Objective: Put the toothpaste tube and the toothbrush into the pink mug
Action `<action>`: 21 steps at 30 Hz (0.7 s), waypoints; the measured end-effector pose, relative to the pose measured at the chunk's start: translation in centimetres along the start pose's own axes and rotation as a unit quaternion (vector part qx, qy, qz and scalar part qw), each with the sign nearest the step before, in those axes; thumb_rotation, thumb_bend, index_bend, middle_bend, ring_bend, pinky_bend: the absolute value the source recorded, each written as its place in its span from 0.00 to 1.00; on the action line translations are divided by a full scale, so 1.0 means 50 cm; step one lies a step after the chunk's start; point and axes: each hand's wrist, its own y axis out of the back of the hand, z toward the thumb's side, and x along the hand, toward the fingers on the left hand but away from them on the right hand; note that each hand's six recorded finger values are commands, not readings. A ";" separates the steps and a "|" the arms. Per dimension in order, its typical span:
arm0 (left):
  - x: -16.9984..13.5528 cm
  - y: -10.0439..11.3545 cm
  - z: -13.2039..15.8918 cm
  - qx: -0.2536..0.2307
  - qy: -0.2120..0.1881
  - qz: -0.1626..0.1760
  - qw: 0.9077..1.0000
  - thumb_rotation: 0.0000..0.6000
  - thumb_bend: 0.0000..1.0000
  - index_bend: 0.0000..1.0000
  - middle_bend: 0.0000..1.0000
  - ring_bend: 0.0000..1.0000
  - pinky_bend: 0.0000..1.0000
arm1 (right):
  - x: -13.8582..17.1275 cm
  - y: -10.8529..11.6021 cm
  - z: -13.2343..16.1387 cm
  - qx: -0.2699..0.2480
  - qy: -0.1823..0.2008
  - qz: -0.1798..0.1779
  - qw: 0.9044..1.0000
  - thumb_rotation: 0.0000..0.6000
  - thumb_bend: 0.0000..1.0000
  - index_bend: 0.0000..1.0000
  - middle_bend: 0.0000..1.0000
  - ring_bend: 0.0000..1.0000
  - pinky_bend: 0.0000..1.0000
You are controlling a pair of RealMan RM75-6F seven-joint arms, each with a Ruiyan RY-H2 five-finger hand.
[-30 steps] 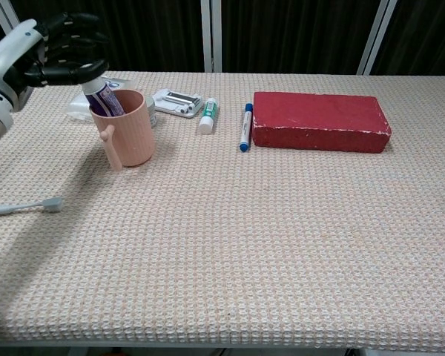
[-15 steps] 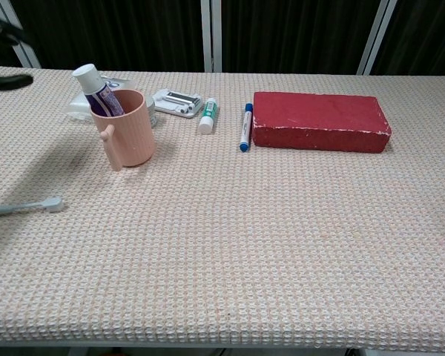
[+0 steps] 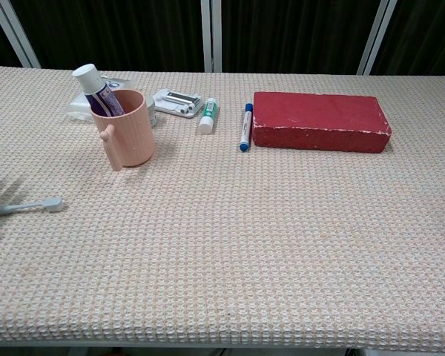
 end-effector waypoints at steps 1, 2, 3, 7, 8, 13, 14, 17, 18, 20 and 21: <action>0.004 -0.009 0.005 0.002 -0.001 -0.003 1.000 0.82 0.18 0.33 0.13 0.11 0.25 | 0.000 0.001 -0.001 -0.001 0.000 -0.001 1.000 0.83 0.47 0.00 0.00 0.00 0.00; 0.007 -0.015 0.008 0.004 -0.001 -0.004 1.000 0.83 0.19 0.34 0.13 0.11 0.25 | 0.001 0.003 -0.002 -0.001 -0.001 -0.001 1.000 0.83 0.47 0.00 0.00 0.00 0.00; 0.010 -0.020 0.011 0.007 -0.001 -0.004 1.000 0.84 0.19 0.34 0.13 0.11 0.25 | 0.002 0.004 -0.003 -0.001 -0.001 -0.002 1.000 0.83 0.47 0.00 0.00 0.00 0.00; 0.021 -0.024 0.014 0.017 0.005 0.013 1.000 0.91 0.20 0.38 0.15 0.11 0.25 | 0.004 0.008 -0.010 -0.002 -0.006 -0.003 1.000 0.83 0.47 0.00 0.00 0.00 0.00; 0.023 -0.023 0.014 0.017 0.007 0.017 1.000 0.94 0.21 0.39 0.15 0.11 0.25 | 0.004 0.008 -0.012 -0.002 -0.007 -0.003 1.000 0.83 0.47 0.00 0.00 0.00 0.00; 0.031 -0.022 0.009 0.023 0.016 0.031 0.999 1.00 0.25 0.44 0.17 0.11 0.25 | 0.003 0.002 -0.014 -0.002 -0.008 0.002 1.000 0.83 0.47 0.00 0.00 0.00 0.00; 0.031 -0.023 0.007 0.025 0.018 0.031 0.999 1.00 0.27 0.45 0.17 0.11 0.25 | 0.003 0.001 -0.014 -0.001 -0.008 0.003 1.000 0.83 0.48 0.00 0.00 0.00 0.00; 0.033 -0.027 0.005 0.026 0.023 0.031 0.999 1.00 0.31 0.47 0.17 0.11 0.25 | 0.001 0.000 -0.012 0.001 -0.008 0.004 1.000 0.83 0.50 0.00 0.00 0.00 0.00; 0.033 -0.027 0.005 0.026 0.024 0.031 0.999 1.00 0.31 0.47 0.17 0.11 0.25 | 0.001 0.000 -0.012 0.001 -0.008 0.004 1.000 0.83 0.50 0.00 0.00 0.00 0.00; 0.034 -0.029 0.005 0.026 0.025 0.030 0.999 1.00 0.31 0.47 0.17 0.11 0.25 | 0.001 0.000 -0.012 0.001 -0.008 0.004 1.000 0.83 0.50 0.00 0.00 0.00 0.00; 0.035 -0.031 0.005 0.026 0.025 0.029 0.999 1.00 0.31 0.47 0.17 0.11 0.25 | 0.001 -0.001 -0.012 0.001 -0.009 0.004 1.000 0.83 0.50 0.00 0.00 0.00 0.00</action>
